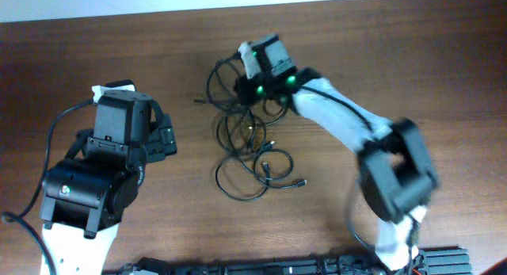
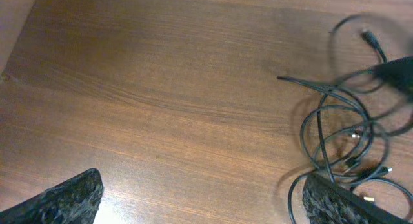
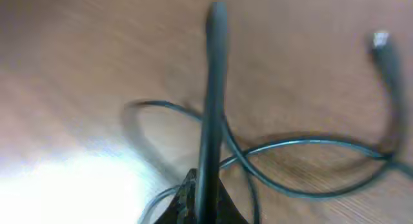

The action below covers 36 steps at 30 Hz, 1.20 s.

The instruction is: Untangle cables

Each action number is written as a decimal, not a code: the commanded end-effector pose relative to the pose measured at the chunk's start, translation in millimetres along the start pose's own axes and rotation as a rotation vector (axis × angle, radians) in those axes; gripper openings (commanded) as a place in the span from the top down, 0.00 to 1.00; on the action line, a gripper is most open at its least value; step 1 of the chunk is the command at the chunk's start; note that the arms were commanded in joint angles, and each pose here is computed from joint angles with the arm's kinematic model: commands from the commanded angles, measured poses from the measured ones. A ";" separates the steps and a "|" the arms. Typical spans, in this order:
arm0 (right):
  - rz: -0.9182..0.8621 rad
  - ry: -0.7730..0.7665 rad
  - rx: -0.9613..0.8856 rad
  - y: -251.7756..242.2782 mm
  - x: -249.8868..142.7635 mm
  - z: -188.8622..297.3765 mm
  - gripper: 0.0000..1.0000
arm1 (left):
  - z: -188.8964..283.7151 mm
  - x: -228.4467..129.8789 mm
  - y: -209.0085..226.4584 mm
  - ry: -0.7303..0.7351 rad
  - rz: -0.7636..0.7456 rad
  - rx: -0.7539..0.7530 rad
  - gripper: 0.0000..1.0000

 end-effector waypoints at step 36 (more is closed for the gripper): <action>0.594 -1.032 -0.096 144.6 43.3 419.6 0.96 | -50.2 -2.3 -116.5 0.431 -0.035 -0.827 0.01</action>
Point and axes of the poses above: each gripper's point midway between its finger pads, its own z axis back along the fingers, its own y axis along the line the jaws close on, x = y × z, the point moved 8 cm from there along z, back along the fingers, and after that the axes turned 2 degrees about z, right-handed, at the moved point
